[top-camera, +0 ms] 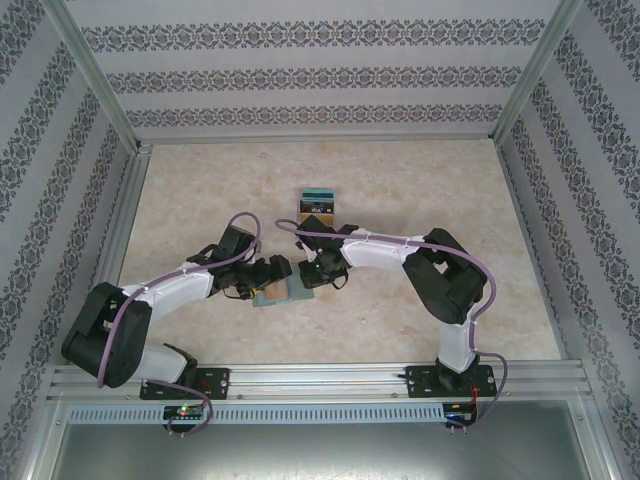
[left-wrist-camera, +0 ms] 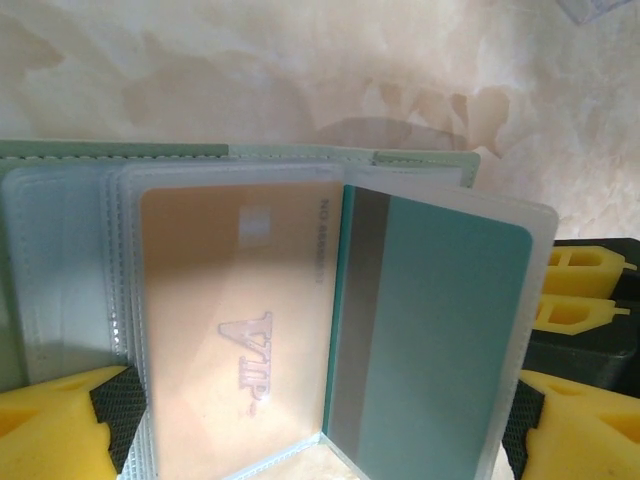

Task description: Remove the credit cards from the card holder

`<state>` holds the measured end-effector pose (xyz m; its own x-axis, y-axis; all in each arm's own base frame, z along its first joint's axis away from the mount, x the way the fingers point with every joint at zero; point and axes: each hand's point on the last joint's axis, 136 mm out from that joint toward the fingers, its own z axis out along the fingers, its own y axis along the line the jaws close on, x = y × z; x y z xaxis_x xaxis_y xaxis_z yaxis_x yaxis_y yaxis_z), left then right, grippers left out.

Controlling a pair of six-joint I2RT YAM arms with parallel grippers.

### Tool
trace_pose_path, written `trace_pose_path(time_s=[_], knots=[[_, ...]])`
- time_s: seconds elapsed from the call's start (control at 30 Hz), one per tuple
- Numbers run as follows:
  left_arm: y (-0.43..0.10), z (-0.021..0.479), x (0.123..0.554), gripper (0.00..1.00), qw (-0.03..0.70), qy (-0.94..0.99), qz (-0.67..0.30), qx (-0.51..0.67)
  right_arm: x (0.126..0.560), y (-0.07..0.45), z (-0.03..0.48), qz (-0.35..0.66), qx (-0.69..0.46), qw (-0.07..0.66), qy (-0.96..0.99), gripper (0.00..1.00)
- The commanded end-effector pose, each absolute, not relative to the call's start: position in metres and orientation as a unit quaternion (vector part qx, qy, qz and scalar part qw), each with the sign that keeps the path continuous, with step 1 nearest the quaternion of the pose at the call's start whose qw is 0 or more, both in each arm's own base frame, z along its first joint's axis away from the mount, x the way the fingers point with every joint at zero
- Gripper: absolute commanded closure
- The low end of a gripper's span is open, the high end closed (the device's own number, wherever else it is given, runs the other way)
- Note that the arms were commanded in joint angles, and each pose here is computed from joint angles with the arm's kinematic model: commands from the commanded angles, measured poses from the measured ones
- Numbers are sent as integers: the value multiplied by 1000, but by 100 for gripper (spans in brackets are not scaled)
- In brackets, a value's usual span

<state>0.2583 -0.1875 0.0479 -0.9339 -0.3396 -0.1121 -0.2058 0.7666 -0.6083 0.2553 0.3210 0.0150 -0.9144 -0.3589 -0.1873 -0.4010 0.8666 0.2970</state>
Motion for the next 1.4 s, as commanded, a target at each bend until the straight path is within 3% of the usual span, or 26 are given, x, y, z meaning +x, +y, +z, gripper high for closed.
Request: trace_pose_path(time_s=[0.0, 0.4, 0.77, 1.2, 1.37], knots=[[-195, 42, 248, 6, 96, 930, -325, -140, 224, 314, -9, 149, -204, 9, 967, 79], [-198, 40, 247, 1, 96, 924, -341, -147, 222, 314, -10, 149, -205, 7, 967, 76], [-195, 38, 247, 1, 94, 927, -330, -150, 233, 311, 14, 185, -186, 55, 963, 58], [-200, 39, 248, 2, 90, 922, -344, -152, 233, 298, 23, 206, -152, 95, 962, 54], [-203, 41, 250, 5, 90, 919, -352, -152, 232, 305, 12, 205, -155, 69, 964, 60]])
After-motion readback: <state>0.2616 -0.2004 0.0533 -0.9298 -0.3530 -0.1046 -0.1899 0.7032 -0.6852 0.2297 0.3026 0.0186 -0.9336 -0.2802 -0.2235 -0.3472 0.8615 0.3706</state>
